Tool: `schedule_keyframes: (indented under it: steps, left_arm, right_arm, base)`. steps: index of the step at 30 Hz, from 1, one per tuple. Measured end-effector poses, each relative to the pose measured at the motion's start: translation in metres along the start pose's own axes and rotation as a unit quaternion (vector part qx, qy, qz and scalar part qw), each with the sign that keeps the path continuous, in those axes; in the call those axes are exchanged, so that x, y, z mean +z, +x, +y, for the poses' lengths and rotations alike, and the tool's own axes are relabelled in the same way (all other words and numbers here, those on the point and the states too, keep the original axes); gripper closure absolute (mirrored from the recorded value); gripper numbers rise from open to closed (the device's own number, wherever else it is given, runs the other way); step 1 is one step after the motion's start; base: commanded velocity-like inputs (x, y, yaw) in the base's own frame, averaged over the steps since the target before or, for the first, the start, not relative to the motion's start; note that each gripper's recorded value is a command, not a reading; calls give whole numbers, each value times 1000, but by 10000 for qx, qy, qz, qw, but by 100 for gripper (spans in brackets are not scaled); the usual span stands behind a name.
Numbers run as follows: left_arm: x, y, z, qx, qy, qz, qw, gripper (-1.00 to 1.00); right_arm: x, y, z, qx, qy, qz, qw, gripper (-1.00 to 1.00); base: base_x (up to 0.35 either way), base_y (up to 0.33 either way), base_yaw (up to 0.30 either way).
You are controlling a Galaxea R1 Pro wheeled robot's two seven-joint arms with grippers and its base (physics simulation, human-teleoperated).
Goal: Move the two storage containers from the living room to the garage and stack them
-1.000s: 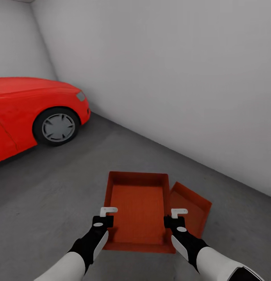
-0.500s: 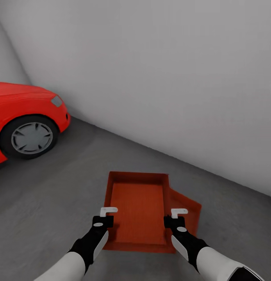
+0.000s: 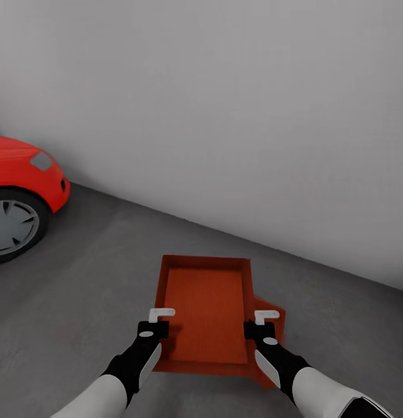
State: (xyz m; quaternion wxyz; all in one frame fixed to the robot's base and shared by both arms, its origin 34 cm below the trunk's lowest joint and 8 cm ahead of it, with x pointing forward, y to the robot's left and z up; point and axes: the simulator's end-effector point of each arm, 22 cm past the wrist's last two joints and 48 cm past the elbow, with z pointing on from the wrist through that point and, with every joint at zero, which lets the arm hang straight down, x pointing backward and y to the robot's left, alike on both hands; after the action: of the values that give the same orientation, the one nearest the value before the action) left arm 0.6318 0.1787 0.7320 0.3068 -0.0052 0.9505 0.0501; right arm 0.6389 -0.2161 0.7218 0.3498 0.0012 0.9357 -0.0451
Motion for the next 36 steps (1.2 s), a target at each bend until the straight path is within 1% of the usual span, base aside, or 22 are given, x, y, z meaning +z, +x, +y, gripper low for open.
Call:
schedule_keyframes:
  steps: [18,24,36]
  left_arm:
    - [0,0,0,6,0,0,10000,100]
    - [0,0,0,6,6,5,10000,100]
    - [0,0,0,1,-4,12,10000,100]
  right_arm:
    - [0,0,0,3,-1,0,10000,100]
    - [1,0,0,1,-3,5,10000,100]
    - [1,0,0,-2,0,10,10000,100]
  base:
    - [321,0,-252]
    - [36,0,-81]
    - [1,0,-252]
